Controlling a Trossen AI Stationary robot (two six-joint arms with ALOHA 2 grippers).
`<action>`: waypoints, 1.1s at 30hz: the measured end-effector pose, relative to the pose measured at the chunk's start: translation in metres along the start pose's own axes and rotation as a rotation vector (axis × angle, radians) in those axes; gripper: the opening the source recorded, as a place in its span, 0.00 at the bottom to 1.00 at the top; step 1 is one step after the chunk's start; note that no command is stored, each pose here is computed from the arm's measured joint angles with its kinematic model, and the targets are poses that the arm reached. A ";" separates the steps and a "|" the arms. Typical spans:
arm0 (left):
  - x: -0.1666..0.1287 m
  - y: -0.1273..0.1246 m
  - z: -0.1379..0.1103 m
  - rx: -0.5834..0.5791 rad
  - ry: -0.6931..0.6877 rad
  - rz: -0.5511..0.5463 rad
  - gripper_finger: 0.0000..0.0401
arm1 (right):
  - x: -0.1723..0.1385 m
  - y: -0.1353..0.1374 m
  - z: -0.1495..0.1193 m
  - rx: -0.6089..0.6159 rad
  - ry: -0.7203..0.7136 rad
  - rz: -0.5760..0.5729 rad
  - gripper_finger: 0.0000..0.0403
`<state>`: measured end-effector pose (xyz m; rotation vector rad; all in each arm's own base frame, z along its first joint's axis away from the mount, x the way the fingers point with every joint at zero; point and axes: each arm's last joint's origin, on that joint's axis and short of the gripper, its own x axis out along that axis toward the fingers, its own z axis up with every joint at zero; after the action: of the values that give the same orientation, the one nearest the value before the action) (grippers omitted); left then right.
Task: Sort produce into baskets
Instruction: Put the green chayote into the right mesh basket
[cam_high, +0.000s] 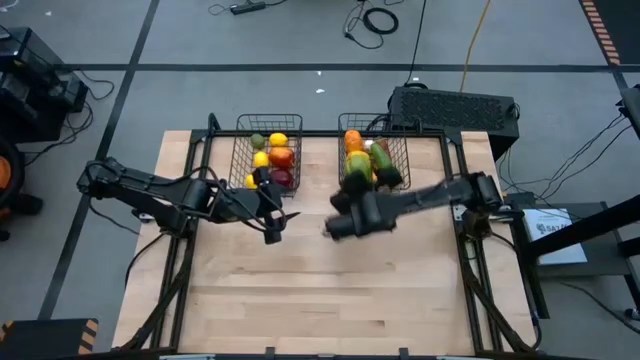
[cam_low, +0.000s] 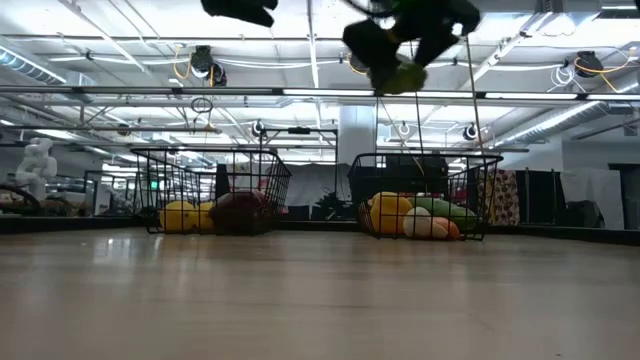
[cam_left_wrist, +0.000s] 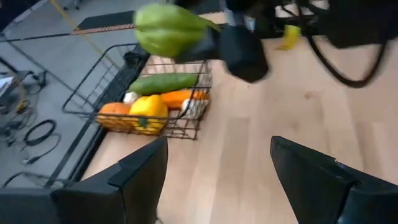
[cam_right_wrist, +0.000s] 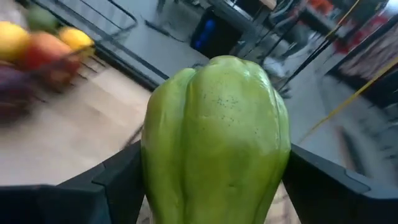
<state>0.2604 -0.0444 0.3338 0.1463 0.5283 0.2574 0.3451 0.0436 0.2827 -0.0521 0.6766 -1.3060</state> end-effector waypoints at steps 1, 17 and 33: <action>0.000 0.000 -0.001 0.002 0.005 0.009 0.72 | 0.008 -0.001 0.007 -0.040 -0.003 -0.014 0.78; 0.000 0.000 0.000 0.005 -0.006 0.030 0.72 | 0.099 -0.007 -0.003 -0.260 0.147 -0.153 0.78; 0.000 0.000 0.005 0.003 -0.047 0.038 0.72 | 0.110 0.013 -0.015 -0.290 0.140 -0.046 0.90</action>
<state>0.2626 -0.0450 0.3378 0.1648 0.4794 0.2894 0.3598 -0.0464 0.2186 -0.2143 0.9865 -1.2550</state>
